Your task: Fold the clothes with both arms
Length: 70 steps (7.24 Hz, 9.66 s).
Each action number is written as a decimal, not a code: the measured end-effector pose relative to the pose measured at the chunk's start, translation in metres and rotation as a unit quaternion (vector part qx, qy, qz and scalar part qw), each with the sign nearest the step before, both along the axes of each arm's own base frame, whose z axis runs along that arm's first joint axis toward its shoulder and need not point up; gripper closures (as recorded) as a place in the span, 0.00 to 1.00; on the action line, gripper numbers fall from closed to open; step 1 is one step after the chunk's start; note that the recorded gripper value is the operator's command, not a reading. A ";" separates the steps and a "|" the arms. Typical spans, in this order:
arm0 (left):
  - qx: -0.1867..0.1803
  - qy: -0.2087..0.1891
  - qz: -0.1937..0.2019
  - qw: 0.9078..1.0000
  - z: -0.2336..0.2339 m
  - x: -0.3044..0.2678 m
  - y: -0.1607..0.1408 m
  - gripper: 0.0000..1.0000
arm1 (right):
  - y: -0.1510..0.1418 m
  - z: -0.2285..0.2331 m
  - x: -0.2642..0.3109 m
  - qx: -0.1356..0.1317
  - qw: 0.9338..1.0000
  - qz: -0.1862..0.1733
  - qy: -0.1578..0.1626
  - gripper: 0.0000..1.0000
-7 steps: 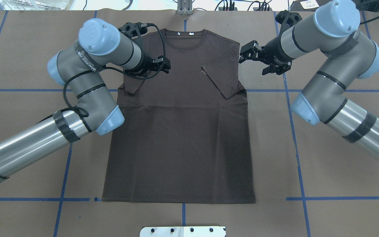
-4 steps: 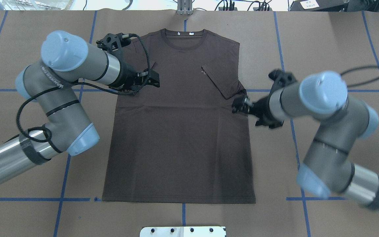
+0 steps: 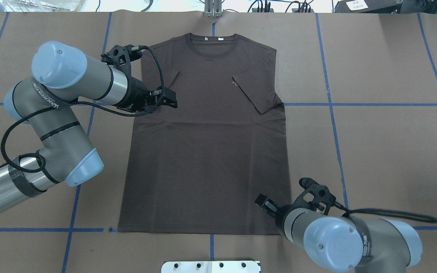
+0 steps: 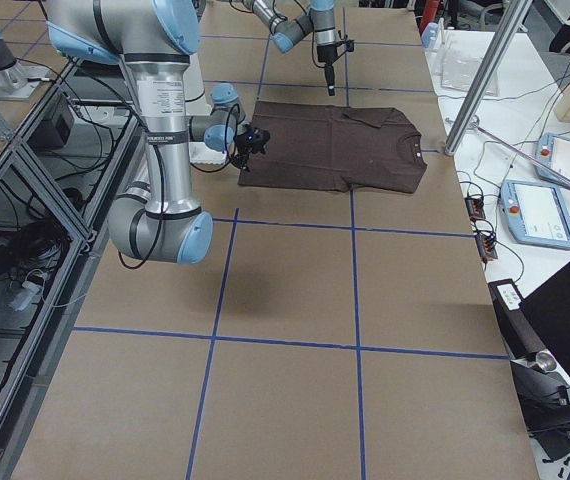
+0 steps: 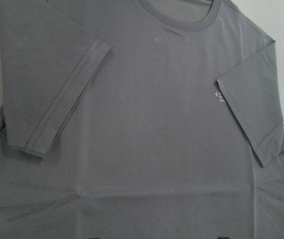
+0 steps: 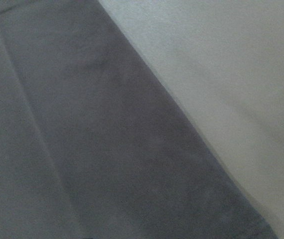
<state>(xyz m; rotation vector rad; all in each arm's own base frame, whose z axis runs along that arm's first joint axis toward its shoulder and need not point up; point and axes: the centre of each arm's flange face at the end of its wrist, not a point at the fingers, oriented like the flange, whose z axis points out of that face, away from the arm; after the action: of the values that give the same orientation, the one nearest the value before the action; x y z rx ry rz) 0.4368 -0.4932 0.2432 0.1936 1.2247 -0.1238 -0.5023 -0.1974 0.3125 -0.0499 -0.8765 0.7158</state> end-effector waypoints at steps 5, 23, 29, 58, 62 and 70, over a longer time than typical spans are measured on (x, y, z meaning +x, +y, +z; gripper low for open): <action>-0.003 -0.002 -0.002 1.000 0.004 -0.001 0.001 0.15 | 0.021 0.035 -0.006 -0.014 0.998 -0.002 0.054 0.38; -0.192 -0.140 -0.113 0.965 0.116 0.056 0.286 0.26 | 0.006 0.017 0.016 -0.036 0.999 -0.004 0.033 1.00; -0.217 -0.148 -0.101 0.960 0.117 0.056 0.291 1.00 | 0.006 0.017 0.017 -0.037 0.999 -0.004 0.032 1.00; -0.031 -0.039 -0.206 0.977 0.088 -0.019 -0.103 0.46 | -0.374 0.008 0.047 0.045 0.999 -0.004 -0.023 0.18; -0.035 -0.030 -0.188 0.981 0.094 -0.030 -0.085 0.43 | -0.242 0.036 0.045 -0.018 0.998 0.025 -0.058 0.17; -0.032 -0.028 -0.189 0.981 0.087 -0.027 -0.085 0.42 | -0.219 0.058 0.026 -0.041 0.998 0.035 -0.040 1.00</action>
<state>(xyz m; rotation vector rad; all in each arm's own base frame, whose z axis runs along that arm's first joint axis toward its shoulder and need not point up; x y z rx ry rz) 0.4096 -0.5781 0.3299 0.3704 1.1155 -0.4848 -0.4760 -0.4161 0.3702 -0.1222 -0.9287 0.8188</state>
